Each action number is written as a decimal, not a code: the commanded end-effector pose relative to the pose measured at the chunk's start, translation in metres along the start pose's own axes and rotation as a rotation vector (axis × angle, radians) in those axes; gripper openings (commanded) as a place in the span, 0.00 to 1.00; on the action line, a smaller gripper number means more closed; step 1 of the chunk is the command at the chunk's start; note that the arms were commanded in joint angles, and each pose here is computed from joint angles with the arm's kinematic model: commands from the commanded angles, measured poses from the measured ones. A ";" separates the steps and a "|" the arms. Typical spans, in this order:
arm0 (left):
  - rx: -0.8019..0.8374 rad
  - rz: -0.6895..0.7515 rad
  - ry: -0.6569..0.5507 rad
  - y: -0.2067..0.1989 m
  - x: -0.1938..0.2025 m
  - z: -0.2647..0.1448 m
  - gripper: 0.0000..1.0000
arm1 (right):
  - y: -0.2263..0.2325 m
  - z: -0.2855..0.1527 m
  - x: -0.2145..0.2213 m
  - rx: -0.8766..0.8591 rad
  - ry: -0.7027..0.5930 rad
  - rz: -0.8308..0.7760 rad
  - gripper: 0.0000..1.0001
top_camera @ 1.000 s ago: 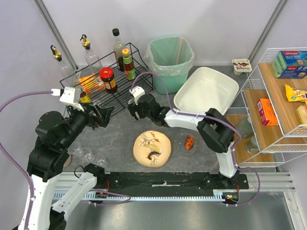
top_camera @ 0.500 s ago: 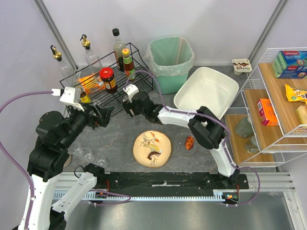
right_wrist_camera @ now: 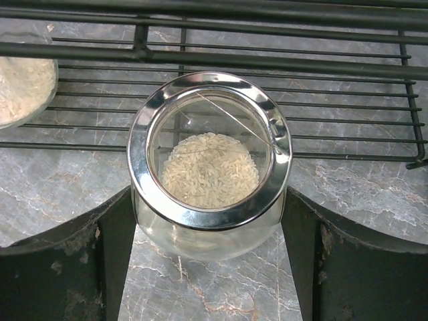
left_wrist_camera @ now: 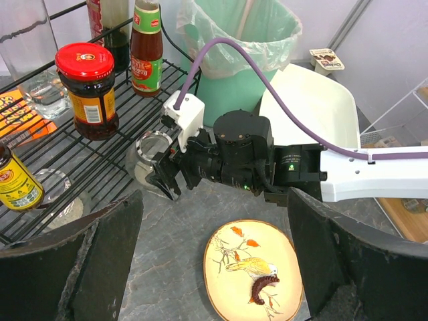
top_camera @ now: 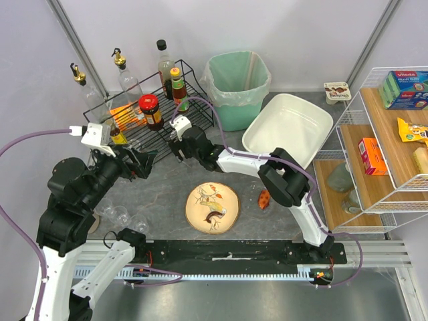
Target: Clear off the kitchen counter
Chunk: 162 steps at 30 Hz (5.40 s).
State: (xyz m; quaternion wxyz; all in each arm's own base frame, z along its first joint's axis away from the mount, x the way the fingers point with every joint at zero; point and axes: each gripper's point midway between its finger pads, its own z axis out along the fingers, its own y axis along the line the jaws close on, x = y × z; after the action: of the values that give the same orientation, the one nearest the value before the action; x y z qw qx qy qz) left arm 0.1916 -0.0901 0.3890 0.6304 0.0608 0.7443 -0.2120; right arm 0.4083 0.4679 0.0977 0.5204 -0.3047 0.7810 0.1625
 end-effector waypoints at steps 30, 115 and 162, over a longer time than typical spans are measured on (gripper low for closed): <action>-0.003 0.000 0.005 0.001 0.001 0.001 0.93 | -0.027 0.033 -0.044 0.153 -0.267 0.067 0.51; -0.006 0.000 0.022 0.001 0.002 -0.001 0.94 | -0.036 0.002 -0.054 0.059 -0.220 0.167 0.49; -0.042 -0.551 0.808 0.001 0.325 0.068 0.73 | -0.040 -0.249 0.075 0.023 0.177 0.526 0.82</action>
State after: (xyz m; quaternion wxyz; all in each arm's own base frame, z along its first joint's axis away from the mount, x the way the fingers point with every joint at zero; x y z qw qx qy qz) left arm 0.1766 -0.1638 0.0744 0.2052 -0.0657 0.9253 -0.3119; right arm 0.2392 0.2643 0.1199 0.3843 -0.1150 0.8906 0.2141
